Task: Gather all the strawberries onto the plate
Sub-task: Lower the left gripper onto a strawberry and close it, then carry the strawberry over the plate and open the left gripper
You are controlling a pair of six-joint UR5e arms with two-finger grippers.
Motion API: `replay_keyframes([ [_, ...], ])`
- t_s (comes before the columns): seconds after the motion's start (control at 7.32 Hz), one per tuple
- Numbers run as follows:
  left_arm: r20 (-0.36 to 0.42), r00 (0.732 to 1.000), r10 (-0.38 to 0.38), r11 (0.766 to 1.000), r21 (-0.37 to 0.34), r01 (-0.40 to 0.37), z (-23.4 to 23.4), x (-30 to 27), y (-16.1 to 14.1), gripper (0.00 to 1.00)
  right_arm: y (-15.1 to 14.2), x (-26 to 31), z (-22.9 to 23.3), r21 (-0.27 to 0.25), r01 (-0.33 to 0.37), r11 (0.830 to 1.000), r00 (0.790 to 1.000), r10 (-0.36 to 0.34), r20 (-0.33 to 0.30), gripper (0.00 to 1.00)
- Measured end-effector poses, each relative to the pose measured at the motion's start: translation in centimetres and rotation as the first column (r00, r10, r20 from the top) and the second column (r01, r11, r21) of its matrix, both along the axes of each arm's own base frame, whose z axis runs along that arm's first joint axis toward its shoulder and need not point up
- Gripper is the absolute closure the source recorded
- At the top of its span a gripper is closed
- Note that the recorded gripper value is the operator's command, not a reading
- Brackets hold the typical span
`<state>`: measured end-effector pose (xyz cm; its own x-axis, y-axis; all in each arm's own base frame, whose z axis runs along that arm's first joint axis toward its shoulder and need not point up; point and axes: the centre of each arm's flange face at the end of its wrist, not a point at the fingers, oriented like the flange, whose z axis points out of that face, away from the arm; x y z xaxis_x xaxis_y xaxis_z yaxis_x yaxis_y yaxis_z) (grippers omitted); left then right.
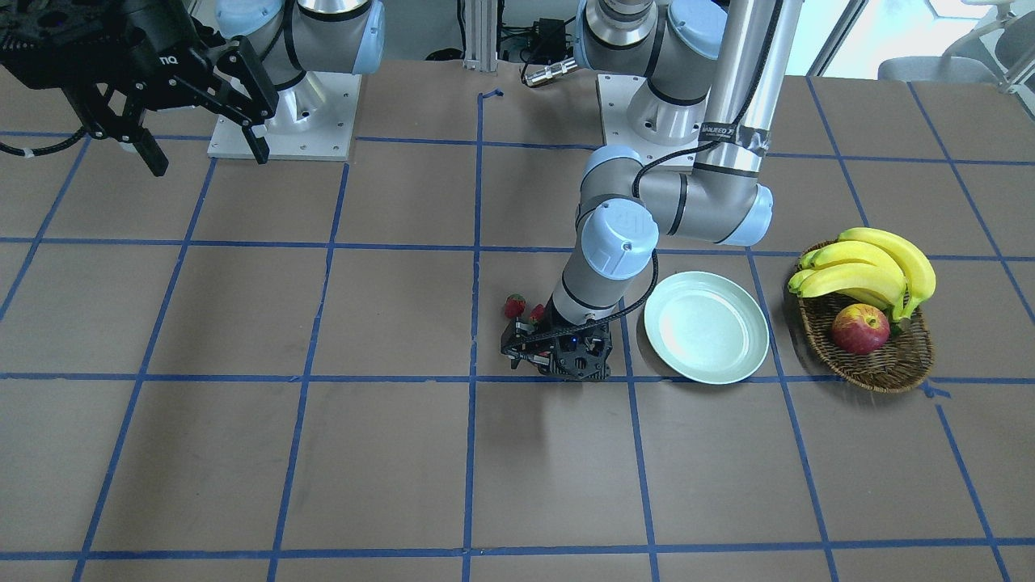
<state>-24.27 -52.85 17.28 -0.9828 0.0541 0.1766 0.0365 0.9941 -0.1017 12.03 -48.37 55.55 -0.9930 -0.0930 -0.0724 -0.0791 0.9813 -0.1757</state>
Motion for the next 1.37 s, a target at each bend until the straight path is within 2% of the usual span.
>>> replay_keyframes([
  [0.14,0.000,1.000,-0.001,1.000,0.007,0.001,-0.3,-0.1,0.1,0.91,-0.5,-0.3,-0.3,0.009,0.006,1.000,1.000,-0.006,-0.004,0.00],
  [0.27,-0.001,1.000,-0.006,1.000,0.014,0.006,-0.4,-0.4,0.3,1.00,-0.8,-0.5,-0.4,0.012,0.007,1.000,1.000,-0.007,-0.005,0.00],
  [0.68,0.000,1.000,-0.027,0.999,0.033,0.027,-0.2,-1.3,1.1,1.00,-1.2,-1.1,-1.3,0.035,0.021,0.999,1.000,-0.021,-0.013,0.00],
  [0.96,-0.003,0.999,-0.036,0.999,0.008,0.036,1.4,-1.4,0.8,1.00,-1.2,-2.9,-2.2,0.086,0.055,0.995,0.998,-0.053,-0.030,0.00],
  [1.23,0.004,0.999,-0.041,0.999,-0.022,0.041,4.2,-1.1,-0.7,1.00,-1.3,-4.4,-2.6,0.115,0.077,0.990,0.997,-0.074,-0.035,0.00],
  [1.37,0.035,0.998,-0.057,0.998,-0.018,0.057,6.1,0.0,-1.9,1.00,-1.2,-4.7,-2.5,0.118,0.078,0.990,0.996,-0.072,-0.054,0.00],
])
